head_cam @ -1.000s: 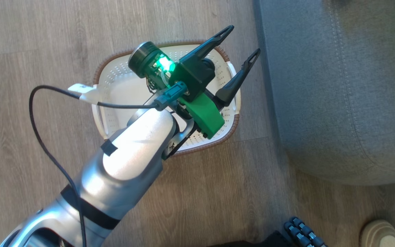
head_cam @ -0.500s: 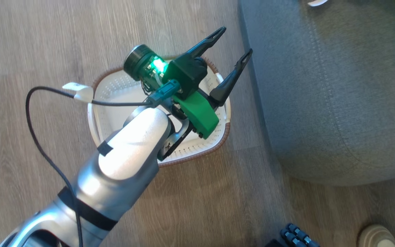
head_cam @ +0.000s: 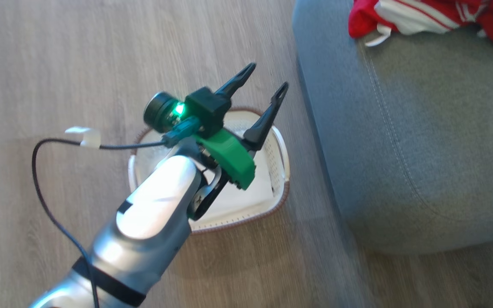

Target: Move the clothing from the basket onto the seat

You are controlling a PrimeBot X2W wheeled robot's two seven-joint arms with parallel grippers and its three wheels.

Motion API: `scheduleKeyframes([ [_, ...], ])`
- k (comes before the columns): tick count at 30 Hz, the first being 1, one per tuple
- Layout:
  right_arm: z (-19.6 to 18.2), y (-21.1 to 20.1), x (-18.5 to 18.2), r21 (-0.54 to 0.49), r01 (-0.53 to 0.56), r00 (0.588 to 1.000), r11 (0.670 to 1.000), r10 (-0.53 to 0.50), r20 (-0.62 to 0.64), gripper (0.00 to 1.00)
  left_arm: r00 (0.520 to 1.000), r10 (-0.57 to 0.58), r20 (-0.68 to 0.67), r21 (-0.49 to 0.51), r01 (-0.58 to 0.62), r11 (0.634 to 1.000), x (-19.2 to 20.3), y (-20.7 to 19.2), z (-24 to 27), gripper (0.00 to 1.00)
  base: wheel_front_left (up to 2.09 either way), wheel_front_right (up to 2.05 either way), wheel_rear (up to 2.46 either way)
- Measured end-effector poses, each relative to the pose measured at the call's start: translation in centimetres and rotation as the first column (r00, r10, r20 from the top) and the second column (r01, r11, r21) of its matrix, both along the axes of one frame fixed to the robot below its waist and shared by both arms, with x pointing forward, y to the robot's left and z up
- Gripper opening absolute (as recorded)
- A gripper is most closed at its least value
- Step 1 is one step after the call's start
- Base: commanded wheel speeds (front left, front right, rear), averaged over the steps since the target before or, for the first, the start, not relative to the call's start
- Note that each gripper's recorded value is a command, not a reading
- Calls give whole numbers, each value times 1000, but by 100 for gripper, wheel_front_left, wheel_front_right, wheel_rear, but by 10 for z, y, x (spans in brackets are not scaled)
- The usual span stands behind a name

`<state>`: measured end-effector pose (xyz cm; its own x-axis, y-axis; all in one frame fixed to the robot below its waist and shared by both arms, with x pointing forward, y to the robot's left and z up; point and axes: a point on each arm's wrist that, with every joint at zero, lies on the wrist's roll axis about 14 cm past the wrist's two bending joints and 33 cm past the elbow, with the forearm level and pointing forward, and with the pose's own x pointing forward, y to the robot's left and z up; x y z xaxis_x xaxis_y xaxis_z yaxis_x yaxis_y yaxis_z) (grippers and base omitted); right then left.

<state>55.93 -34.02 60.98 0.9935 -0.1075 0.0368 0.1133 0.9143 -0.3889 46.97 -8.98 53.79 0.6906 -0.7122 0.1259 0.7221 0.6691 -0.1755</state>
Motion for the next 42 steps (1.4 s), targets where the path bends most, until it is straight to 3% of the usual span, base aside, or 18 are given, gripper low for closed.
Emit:
scheduleKeyframes([
  [9, 11, 52, -12, 60, -130, 990, 990, 126, 66, 100, 986, 163, -32, 11, -163, 987, -8, 51, 2, 100, 0, 0, 0],
  [17, 5, 106, -23, 133, -239, 967, 962, 224, 118, 100, 931, 360, -52, 19, -360, 933, -11, 118, 1, 100, 0, 0, 0],
  [31, -20, 187, -81, 291, -335, 937, 896, 282, 207, 100, 750, 659, -57, 68, -656, 752, -64, 239, -17, 100, 0, 0, 0],
  [42, -33, 197, -133, 318, -344, 934, 883, 288, 210, 100, 672, 740, -41, 121, -732, 671, -111, 272, -30, 100, 0, 0, 0],
])
